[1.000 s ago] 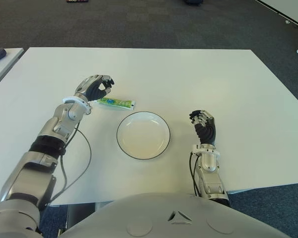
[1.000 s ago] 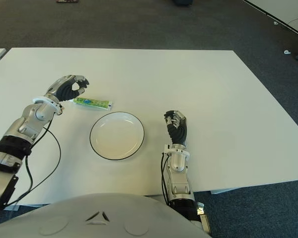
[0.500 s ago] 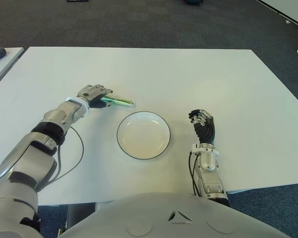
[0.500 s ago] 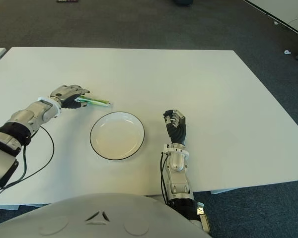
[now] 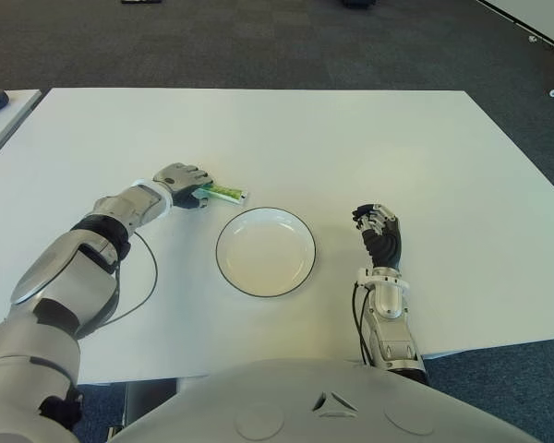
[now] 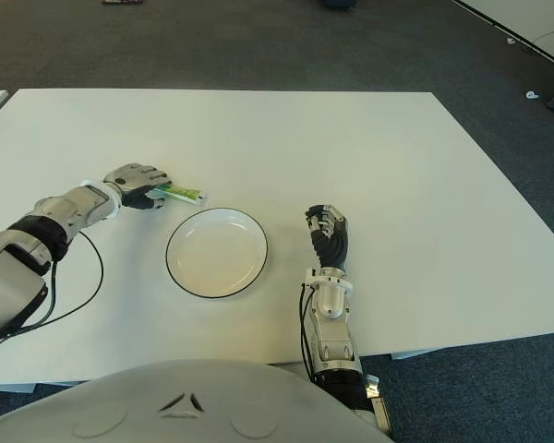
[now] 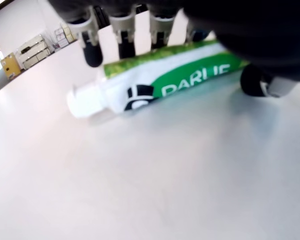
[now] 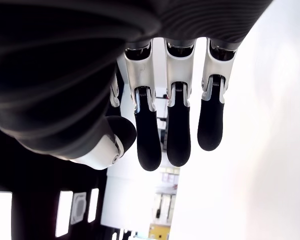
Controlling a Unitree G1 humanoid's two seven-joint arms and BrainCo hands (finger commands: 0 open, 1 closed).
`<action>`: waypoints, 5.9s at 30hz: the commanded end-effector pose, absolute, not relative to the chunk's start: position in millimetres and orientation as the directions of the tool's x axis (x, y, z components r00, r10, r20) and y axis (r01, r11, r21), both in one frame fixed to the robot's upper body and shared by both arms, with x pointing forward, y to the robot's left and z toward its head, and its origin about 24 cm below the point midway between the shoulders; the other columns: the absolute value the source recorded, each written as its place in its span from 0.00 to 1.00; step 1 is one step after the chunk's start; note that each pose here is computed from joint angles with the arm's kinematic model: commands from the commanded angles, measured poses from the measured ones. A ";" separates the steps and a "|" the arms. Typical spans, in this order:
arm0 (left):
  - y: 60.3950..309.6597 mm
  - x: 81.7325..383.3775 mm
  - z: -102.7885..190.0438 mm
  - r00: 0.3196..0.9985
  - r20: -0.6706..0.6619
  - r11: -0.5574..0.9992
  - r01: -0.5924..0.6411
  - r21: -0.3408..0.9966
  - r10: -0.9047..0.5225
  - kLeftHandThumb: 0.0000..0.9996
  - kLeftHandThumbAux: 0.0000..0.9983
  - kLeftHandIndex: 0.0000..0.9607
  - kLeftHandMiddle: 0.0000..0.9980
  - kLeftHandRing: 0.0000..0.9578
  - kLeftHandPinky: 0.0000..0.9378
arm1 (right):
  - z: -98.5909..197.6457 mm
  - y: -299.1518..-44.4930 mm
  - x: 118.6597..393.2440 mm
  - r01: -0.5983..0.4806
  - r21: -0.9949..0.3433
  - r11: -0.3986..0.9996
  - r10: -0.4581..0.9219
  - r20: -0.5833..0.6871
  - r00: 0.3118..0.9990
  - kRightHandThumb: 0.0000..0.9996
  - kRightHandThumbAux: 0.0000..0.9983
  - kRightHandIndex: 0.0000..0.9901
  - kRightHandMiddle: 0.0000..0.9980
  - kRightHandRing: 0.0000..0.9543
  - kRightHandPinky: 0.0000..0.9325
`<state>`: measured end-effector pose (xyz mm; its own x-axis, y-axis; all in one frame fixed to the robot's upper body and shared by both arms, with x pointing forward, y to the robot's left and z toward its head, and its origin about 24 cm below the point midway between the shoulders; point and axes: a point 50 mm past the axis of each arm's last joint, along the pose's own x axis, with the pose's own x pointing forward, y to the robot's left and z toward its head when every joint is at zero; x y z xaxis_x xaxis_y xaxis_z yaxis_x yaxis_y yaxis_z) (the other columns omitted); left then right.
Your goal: Put the toothpaste on the table into the plate.
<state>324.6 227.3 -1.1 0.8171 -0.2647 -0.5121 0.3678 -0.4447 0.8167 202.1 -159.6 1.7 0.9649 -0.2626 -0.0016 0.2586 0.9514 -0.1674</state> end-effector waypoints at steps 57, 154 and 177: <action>209.9 308.9 -19.2 0.846 -0.321 -0.402 0.140 0.905 -0.426 0.71 0.69 0.45 0.77 0.82 0.90 | 0.9 -161.7 197.1 0.268 -0.179 0.947 -0.277 -0.029 0.960 0.70 0.73 0.43 0.49 0.48 0.50; 215.7 310.3 71.7 0.970 0.231 0.794 -0.203 0.573 0.081 0.72 0.71 0.46 0.86 0.88 0.91 | 0.5 -160.5 208.7 0.255 -0.171 0.952 -0.259 -0.002 0.966 0.71 0.73 0.43 0.48 0.48 0.49; 184.9 277.4 57.2 0.969 0.191 0.748 -0.011 0.664 -0.155 0.73 0.70 0.46 0.86 0.89 0.90 | 0.0 -160.1 207.3 0.253 -0.166 0.953 -0.257 0.001 0.966 0.70 0.73 0.43 0.48 0.48 0.49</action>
